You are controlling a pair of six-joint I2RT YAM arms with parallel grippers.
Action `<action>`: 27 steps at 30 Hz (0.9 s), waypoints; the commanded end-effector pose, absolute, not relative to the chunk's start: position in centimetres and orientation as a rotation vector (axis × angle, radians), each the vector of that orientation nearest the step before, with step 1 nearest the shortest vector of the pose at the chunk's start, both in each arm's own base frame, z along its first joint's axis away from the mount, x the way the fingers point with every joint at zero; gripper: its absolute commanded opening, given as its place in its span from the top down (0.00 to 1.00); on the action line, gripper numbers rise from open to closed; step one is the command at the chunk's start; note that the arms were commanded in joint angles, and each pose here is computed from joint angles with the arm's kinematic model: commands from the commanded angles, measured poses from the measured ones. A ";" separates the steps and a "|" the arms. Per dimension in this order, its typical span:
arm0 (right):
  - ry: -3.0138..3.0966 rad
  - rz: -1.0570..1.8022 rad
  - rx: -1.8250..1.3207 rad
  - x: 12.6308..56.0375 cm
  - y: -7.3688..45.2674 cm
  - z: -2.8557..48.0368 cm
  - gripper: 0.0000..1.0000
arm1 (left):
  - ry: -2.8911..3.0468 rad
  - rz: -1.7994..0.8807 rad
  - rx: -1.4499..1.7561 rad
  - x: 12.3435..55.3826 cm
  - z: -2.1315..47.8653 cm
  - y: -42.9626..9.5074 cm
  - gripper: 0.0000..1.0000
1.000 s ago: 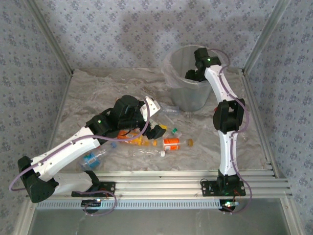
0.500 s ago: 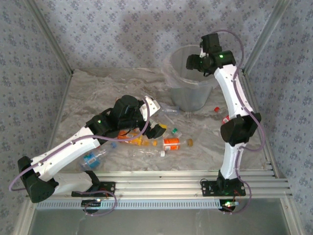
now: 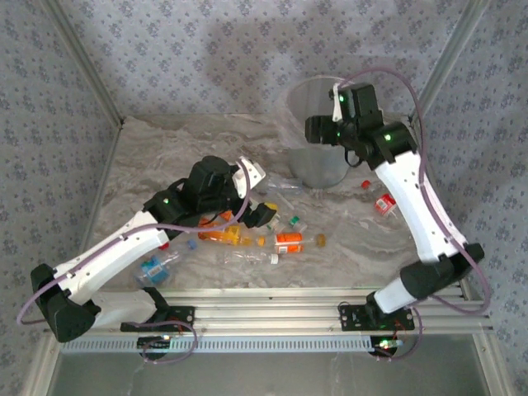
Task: Put the plastic bottles in the bin
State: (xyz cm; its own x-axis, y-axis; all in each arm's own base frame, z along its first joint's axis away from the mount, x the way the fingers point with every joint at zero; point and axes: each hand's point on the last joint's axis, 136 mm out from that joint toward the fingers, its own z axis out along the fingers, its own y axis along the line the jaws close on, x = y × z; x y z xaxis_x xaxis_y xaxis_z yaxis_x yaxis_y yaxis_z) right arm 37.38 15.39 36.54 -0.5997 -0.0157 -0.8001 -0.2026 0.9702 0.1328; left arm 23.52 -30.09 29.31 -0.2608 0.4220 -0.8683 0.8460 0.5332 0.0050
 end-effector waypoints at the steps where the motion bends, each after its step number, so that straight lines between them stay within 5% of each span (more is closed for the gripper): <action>1: 2.179 0.303 -0.195 34.3 15.4 36.3 0.16 | 1.852 -0.622 1.037 23.6 30.7 -30.2 0.00; 14: 2.351 0.546 -0.110 23.7 14.6 24.8 0.14 | 1.836 -0.624 1.073 23.6 31.2 -29.3 0.00; 27: 2.430 0.673 0.453 21.4 14.2 17.2 0.10 | 1.842 -0.588 1.076 23.3 30.7 -29.6 0.00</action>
